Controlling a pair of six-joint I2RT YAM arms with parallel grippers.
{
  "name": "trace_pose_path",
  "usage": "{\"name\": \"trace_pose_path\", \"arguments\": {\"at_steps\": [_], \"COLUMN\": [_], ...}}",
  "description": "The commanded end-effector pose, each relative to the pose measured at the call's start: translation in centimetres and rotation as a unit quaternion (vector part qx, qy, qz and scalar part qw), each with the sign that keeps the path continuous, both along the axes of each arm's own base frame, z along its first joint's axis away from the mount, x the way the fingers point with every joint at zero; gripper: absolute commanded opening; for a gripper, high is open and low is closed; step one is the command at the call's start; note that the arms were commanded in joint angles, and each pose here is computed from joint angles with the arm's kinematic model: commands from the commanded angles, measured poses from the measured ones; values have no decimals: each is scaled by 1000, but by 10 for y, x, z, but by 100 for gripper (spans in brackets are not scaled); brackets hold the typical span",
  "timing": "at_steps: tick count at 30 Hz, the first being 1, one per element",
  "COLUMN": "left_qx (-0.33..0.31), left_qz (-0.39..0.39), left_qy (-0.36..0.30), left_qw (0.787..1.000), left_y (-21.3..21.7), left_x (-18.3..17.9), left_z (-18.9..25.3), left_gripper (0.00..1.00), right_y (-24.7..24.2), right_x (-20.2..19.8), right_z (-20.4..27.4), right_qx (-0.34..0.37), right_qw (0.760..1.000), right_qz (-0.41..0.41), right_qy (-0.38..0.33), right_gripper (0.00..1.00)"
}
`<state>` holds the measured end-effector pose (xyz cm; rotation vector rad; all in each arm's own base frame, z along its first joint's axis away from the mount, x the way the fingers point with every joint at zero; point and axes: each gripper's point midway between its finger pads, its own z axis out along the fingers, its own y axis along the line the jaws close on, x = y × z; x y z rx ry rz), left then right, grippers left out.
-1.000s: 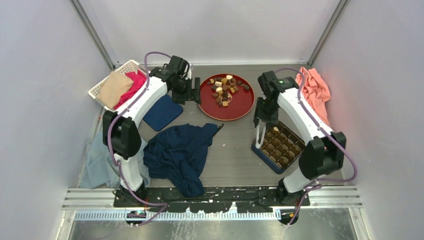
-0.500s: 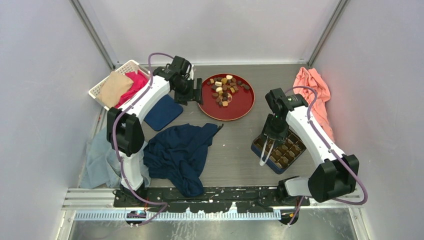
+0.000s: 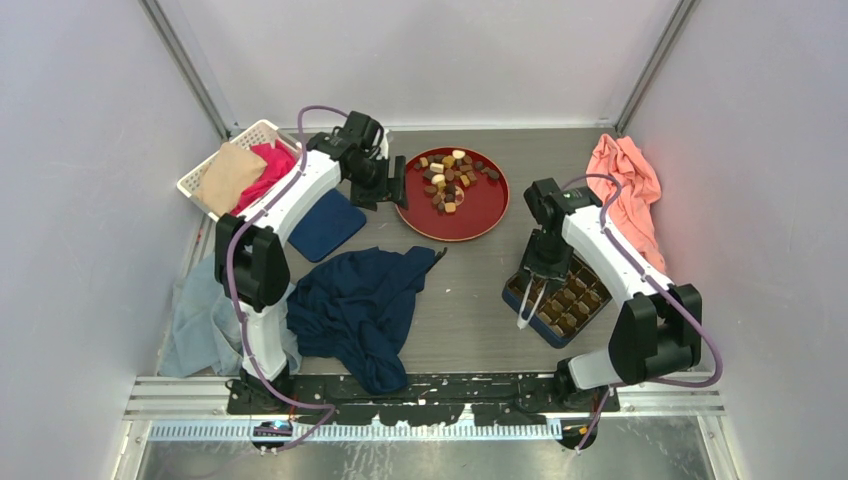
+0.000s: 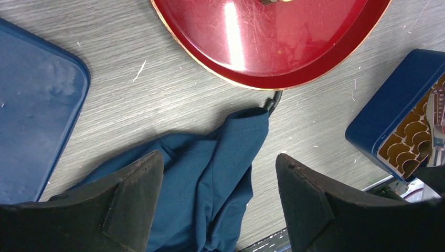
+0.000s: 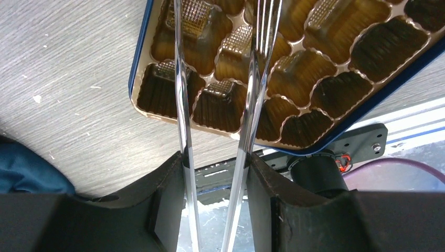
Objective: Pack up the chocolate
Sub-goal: Place the fake chocolate in the packing box.
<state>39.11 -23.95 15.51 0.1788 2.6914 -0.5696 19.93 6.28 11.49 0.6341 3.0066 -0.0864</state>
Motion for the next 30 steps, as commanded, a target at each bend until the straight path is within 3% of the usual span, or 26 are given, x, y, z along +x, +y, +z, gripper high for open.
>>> {"name": "trace_pose_path", "arguments": {"at_steps": [1,13,24,30], "left_qx": [-15,-27,-30,-32], "left_qz": [0,4,6,6], "left_qy": [-23,-19,-13,-12], "left_qw": [1000,999,999,999], "left_y": [0,-6,-7,-8], "left_x": [4,8,6,5], "left_z": [22,22,18,16], "left_gripper": [79,79,79,79], "right_y": [-8,-13,-10,-11], "right_x": [5,7,1,-3], "right_z": [-2,-10,-2,2], "right_qx": [-13,-9,2,4], "right_qw": [1000,1000,1000,1000], "right_qz": [12,22,25,24], "right_qy": [-11,-2,1,0], "right_gripper": [26,42,44,51]}}
